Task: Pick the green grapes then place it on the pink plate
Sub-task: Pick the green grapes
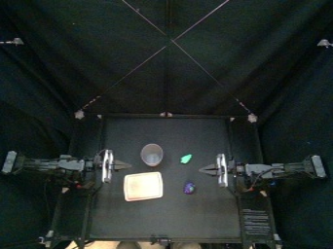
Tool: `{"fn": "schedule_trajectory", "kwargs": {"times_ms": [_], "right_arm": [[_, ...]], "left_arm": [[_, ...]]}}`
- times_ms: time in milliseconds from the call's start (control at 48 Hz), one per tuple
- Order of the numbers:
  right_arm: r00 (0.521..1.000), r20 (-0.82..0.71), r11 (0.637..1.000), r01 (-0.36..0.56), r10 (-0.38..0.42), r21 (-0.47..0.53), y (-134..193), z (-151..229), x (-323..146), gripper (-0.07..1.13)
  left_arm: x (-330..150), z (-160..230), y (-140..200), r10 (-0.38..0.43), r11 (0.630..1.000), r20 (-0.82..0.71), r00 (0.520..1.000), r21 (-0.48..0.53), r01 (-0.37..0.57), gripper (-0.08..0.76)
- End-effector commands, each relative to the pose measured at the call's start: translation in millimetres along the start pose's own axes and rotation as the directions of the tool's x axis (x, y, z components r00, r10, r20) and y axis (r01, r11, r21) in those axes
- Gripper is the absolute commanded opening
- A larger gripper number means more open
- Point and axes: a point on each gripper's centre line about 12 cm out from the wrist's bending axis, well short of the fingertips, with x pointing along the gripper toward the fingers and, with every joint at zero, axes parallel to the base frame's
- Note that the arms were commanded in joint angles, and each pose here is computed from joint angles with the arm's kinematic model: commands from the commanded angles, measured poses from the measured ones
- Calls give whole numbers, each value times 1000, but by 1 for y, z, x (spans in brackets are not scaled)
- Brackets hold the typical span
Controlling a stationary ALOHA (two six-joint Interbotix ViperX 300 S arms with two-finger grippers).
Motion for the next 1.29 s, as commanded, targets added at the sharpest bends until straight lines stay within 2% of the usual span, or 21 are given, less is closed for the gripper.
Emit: {"fn": "schedule_trajectory", "kwargs": {"times_ms": [21, 250, 417, 562, 688, 833, 958, 1083, 1292], "right_arm": [[999, -40, 1000, 4, -3, 7, -1, -5, 5, 120], [960, -280, 1000, 15, -10, 15, -2, -21, 19, 111], [889, -453, 998, 47, -65, -51, -14, -14, 28, 155], [815, -566, 989, 62, -127, -133, -26, -14, 28, 319], [798, -582, 982, 65, -157, -176, -31, -19, 26, 528], [794, -589, 988, 109, -152, -108, -33, -21, 25, 736], [815, -563, 989, 142, -137, -34, -34, -23, 28, 882], [806, -572, 987, 160, -150, -34, -39, -36, 29, 949], [723, -659, 977, 191, -207, -98, -59, -68, 38, 950]], "left_arm": [[6, 16, 0, 0, 1000, -14, 1000, 3, 1, 140], [9, 24, 0, 2, 1000, -77, 997, 11, -2, 140], [9, 24, 4, 22, 1000, -87, 996, 18, -20, 140], [9, 20, 8, 37, 999, -96, 995, 16, -36, 140], [8, 21, 10, 51, 999, -89, 995, 17, -50, 140], [9, 21, 12, 60, 998, -84, 995, 16, -59, 140], [9, 23, 13, 63, 998, -65, 996, 18, -62, 140], [9, 26, 15, 72, 997, -41, 997, 17, -72, 140], [9, 29, 18, 87, 996, -24, 996, 18, -87, 140]]}}
